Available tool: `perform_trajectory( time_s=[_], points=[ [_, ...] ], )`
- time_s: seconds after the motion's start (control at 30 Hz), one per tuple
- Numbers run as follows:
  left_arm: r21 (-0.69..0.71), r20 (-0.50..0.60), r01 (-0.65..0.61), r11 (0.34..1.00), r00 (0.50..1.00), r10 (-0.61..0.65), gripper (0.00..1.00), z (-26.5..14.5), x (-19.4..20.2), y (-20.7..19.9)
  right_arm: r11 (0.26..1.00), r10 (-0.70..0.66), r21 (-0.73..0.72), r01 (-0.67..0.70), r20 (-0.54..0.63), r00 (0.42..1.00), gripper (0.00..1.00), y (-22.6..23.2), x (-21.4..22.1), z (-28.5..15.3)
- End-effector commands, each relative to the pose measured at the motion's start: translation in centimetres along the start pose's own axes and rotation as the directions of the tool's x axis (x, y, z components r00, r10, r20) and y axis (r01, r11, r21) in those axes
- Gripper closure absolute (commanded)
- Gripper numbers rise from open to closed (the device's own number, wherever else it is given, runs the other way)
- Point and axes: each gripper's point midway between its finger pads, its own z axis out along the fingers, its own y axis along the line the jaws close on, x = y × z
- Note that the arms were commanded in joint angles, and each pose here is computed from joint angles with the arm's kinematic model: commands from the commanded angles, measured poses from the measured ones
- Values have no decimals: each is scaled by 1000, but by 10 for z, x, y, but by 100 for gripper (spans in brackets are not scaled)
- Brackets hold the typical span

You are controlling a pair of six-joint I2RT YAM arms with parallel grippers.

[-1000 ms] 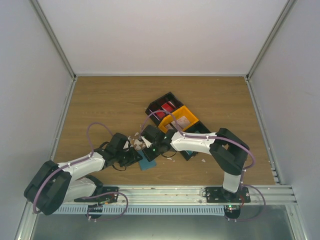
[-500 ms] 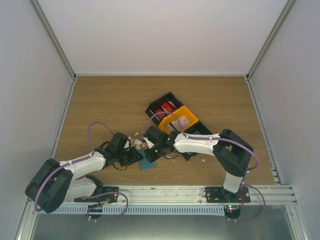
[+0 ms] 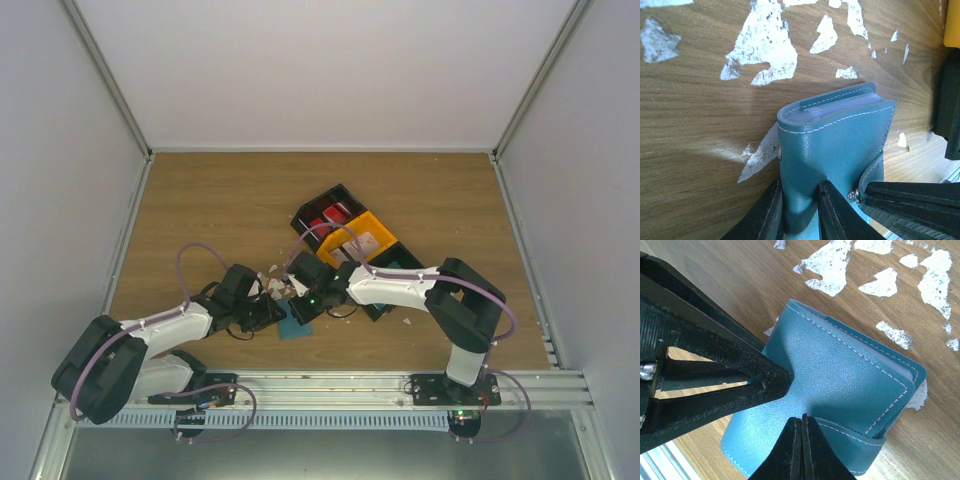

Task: Put the credit cards into the card holder
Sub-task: Close the card holder at the center of the board.

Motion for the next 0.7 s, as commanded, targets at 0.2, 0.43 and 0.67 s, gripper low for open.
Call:
perform_trajectory(
  time_s=[0.2,0.43,0.67],
  points=[
    [-96,28,6,995,1000,-3,80,7,-4,22,998,40,54,-26,-291,956,100,-1,85,30],
    [-98,29,3,995,1000,-1,80,7,-5,21,993,83,101,-55,-296,951,100,-6,92,34],
    [-97,29,3,995,1000,0,80,7,-5,20,990,112,117,-80,-298,948,100,-8,96,33]
  ],
)
